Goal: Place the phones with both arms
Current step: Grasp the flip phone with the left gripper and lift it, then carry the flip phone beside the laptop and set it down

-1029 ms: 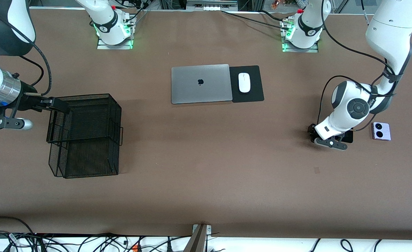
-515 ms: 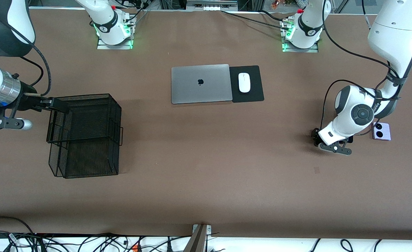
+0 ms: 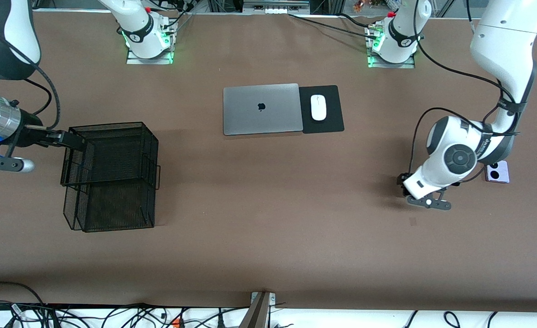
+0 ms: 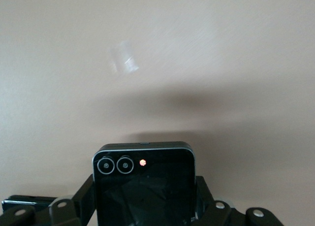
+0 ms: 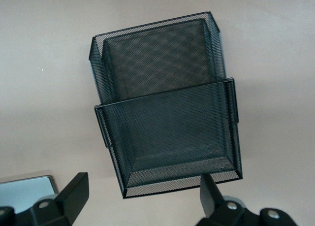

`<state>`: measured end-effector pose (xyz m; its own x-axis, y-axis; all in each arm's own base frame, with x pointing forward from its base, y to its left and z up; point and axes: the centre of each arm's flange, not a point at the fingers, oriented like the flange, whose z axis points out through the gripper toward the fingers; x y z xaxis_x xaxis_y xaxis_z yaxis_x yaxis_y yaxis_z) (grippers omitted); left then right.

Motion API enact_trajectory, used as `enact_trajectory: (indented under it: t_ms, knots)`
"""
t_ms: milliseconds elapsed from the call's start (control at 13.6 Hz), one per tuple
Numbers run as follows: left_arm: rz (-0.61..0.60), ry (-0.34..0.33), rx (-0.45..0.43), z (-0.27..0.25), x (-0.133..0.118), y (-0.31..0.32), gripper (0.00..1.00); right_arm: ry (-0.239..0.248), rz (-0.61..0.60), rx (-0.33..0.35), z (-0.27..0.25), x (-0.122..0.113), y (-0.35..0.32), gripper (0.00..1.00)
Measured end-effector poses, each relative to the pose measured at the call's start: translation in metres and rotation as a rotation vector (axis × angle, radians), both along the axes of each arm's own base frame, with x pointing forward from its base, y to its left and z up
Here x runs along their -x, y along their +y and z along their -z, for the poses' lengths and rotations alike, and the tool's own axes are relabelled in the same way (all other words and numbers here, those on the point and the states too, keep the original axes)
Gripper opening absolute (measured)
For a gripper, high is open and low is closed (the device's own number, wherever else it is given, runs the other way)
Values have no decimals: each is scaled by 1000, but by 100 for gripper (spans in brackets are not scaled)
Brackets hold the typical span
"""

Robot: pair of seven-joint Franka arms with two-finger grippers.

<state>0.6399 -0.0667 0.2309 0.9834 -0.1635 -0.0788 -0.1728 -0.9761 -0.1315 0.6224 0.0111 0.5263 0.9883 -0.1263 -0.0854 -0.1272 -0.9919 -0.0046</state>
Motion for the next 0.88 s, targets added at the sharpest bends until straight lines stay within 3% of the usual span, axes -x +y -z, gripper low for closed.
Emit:
enact_trajectory:
  t_ms: [294,515,882]
  knots:
    - [-76,-14,-11,-23,-20,-68,81,-8,4,0,-1,-1,-2,100]
    - [-128,-24,29,-22,-26,-130,81,-14,4,0,0,-2,-2,100]
    - [-173,-39,77,-20,0,-245,81,-15,2,0,-1,-2,-2,100]
